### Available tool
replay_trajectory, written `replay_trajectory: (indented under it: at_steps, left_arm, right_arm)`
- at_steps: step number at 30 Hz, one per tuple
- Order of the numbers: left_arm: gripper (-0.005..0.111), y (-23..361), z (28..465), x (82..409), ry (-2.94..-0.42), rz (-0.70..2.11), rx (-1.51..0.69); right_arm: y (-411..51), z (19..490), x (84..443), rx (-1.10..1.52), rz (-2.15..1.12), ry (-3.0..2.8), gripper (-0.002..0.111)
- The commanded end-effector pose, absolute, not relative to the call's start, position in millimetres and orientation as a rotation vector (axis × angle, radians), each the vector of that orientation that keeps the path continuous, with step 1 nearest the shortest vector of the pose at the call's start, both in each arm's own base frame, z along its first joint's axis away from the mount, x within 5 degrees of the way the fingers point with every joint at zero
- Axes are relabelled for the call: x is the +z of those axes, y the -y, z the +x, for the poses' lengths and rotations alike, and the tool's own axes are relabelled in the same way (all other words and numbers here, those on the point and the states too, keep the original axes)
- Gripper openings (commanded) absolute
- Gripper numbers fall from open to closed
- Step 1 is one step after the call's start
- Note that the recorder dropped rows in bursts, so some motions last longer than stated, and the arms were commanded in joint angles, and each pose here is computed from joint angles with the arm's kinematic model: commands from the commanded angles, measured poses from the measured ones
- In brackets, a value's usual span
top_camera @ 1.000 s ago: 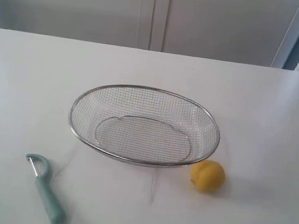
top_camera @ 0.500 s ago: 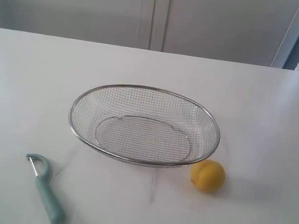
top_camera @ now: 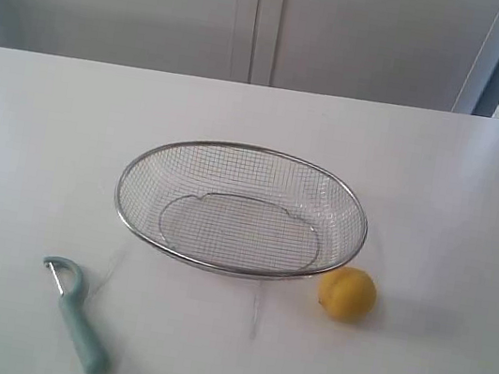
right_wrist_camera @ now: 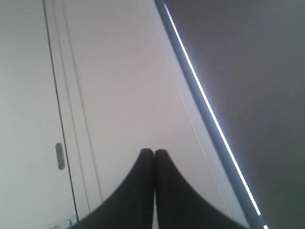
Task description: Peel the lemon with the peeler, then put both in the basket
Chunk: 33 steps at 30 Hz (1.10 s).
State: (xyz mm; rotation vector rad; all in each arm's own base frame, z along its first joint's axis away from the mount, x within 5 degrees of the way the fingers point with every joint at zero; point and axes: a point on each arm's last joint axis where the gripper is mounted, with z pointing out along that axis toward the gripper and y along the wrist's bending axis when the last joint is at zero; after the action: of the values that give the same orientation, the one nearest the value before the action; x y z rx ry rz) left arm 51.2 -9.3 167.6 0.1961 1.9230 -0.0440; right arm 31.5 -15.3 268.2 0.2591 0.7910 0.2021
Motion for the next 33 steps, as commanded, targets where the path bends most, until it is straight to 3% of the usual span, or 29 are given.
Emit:
replay_trajectory:
  at_steps: [1, 11, 33]
  left_arm:
    - [0.0, 9.7, 50.9, 166.4, -1.922, 0.198, -0.052]
    - [0.0, 9.7, 50.9, 166.4, -1.922, 0.198, -0.052]
    - [0.0, 9.7, 50.9, 166.4, -1.922, 0.198, -0.052]
  right_arm:
    - [20.1, 30.1, 267.7, 0.237, 0.334, -0.769, 0.0]
    - [14.9, 32.7, 286.3, 0.278, 0.307, -0.874, 0.0]
    - [4.9, 105.0, 329.0, 0.285, 0.292, -1.253, 0.0]
